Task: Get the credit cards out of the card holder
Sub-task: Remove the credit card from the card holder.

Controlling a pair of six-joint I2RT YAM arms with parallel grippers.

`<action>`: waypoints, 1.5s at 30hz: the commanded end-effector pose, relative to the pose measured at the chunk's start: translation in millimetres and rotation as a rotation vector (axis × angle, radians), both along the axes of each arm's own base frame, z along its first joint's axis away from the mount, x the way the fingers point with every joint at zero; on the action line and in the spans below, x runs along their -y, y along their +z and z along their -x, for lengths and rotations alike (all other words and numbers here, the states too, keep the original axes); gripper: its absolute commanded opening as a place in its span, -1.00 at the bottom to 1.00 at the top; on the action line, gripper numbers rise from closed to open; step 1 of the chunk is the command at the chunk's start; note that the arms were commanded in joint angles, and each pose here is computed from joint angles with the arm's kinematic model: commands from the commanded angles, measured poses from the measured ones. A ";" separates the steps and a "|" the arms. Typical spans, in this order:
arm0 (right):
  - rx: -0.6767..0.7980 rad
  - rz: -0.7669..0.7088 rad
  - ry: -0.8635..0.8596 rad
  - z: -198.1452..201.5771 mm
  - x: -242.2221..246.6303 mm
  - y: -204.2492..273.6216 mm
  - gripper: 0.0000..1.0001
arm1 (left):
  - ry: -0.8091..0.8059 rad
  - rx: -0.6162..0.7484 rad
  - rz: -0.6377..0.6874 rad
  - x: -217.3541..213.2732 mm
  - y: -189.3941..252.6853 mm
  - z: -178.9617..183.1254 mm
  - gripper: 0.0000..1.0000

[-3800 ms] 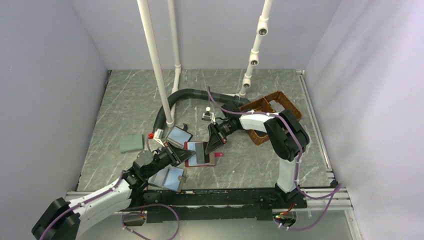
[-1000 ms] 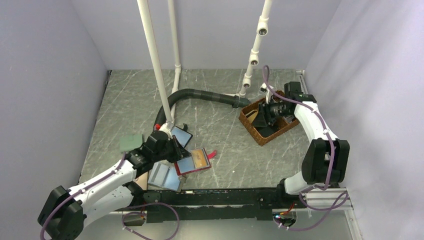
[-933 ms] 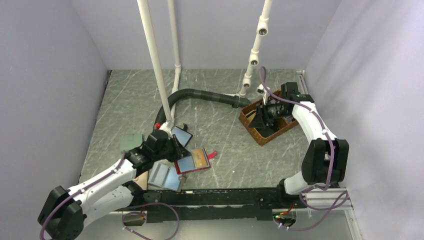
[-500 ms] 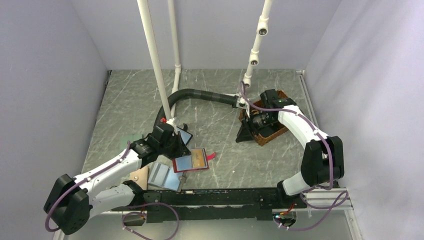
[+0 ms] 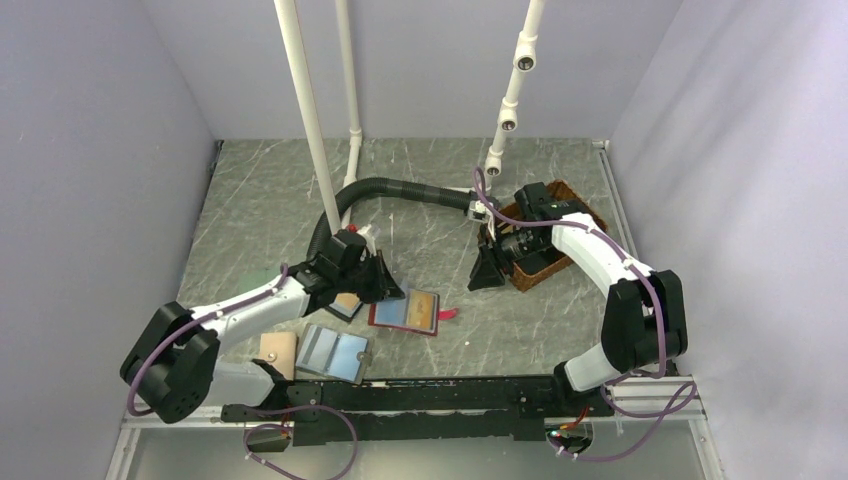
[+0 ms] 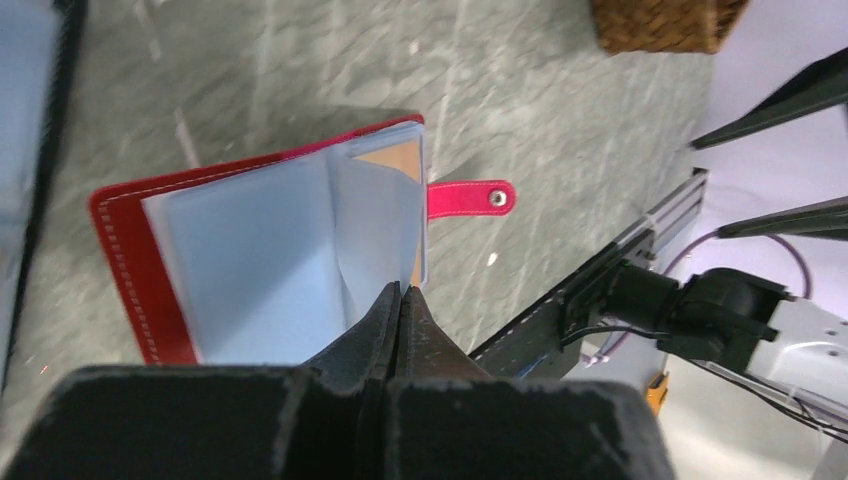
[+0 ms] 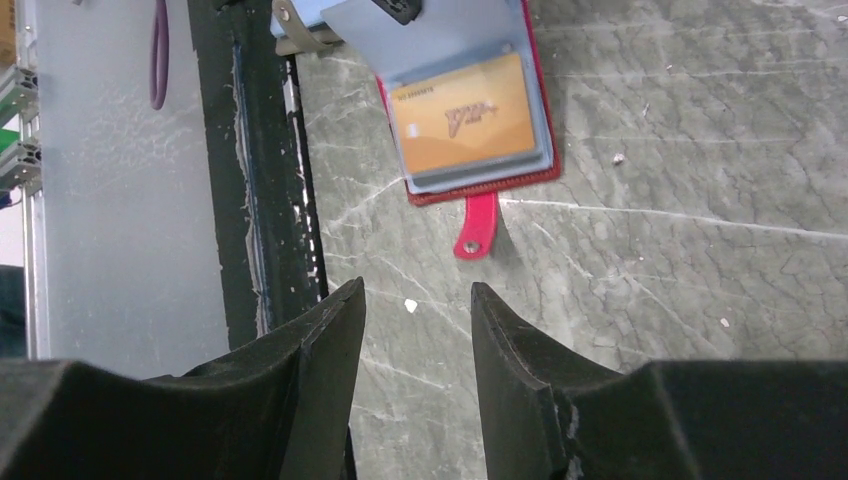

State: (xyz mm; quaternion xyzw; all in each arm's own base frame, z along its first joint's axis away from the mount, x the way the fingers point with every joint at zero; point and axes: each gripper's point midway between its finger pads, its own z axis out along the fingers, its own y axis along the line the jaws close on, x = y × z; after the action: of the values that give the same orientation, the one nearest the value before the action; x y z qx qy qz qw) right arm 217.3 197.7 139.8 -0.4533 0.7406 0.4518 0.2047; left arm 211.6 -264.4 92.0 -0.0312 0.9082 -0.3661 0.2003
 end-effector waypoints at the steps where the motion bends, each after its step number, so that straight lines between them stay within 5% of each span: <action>1: 0.043 -0.036 0.013 -4.4 -3.4 3.7 -0.07 | -0.038 0.115 0.190 36.1 53.8 -25.9 -1.00; 9: 0.041 -0.023 0.002 -6.6 -2.6 0.5 -0.06 | 0.036 0.025 0.205 38.1 29.3 -29.3 -1.00; 22: 0.026 -0.026 0.004 -6.5 -3.2 -2.5 -0.05 | 0.090 -0.139 -0.053 -10.0 -17.8 7.7 -0.99; 31: 0.019 -0.032 0.012 -3.9 -3.9 -3.5 -0.05 | 0.128 -0.165 -0.229 -46.2 -22.7 22.3 -0.62; 40: 0.034 -0.064 0.067 6.7 -7.2 -4.1 -0.03 | 0.179 -0.094 -0.262 -68.1 -4.6 25.9 -0.42; 45: 0.089 -0.110 0.212 31.7 -9.6 -5.6 0.07 | 0.244 -0.052 -0.237 -78.4 5.8 26.7 0.01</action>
State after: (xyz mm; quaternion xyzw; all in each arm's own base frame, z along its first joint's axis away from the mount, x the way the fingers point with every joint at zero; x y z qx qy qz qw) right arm 207.7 200.6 129.9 -0.4805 0.7165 0.4627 0.2042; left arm 178.8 -197.0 83.1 -0.1051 0.9492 -0.2330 0.1833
